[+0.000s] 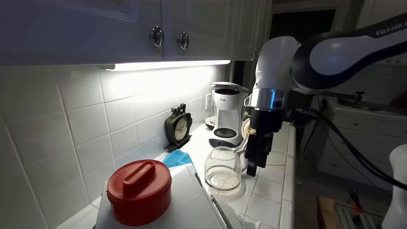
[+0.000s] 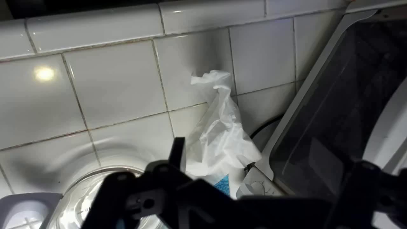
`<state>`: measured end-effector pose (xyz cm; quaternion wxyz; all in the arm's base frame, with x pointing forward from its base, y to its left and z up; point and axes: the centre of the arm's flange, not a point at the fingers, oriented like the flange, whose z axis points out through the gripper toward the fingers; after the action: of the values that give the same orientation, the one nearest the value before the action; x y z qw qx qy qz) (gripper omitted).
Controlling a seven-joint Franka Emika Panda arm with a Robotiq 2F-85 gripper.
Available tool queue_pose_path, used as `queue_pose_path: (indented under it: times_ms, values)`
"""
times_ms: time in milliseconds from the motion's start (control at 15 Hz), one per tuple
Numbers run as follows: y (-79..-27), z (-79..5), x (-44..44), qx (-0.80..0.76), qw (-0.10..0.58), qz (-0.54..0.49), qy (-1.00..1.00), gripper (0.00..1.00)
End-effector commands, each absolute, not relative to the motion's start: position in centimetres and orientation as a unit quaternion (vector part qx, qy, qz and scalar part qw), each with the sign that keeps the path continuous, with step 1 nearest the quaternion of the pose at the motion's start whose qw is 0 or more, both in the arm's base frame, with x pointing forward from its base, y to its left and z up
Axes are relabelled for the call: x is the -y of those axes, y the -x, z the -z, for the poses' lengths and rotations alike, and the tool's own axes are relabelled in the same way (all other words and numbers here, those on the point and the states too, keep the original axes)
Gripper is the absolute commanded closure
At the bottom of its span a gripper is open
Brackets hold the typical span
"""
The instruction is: Close the lid of the kettle, put the kettle on the coffee making machine stand and press the bottom button of the coffee maker
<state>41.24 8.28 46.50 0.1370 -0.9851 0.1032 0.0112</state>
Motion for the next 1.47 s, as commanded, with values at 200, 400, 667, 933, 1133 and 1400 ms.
queue_pose_path:
  times_ms: [200,400,667,933,1133,1400]
  values:
    - [-41.2,-46.5,-8.3,-0.103,0.137,-0.011,0.985,0.0]
    - [-41.2,-46.7,-8.0,-0.111,0.127,-0.007,0.986,0.0]
    - [-40.6,-48.0,-5.9,-0.142,0.086,0.024,0.986,0.0]
    - [-40.5,-48.8,-4.2,-0.179,0.041,0.054,0.981,0.0]
    - [-40.0,-49.5,-3.5,-0.209,0.005,0.06,0.976,0.0]
    - [-39.4,-50.0,-1.9,-0.235,-0.003,0.084,0.968,0.0]
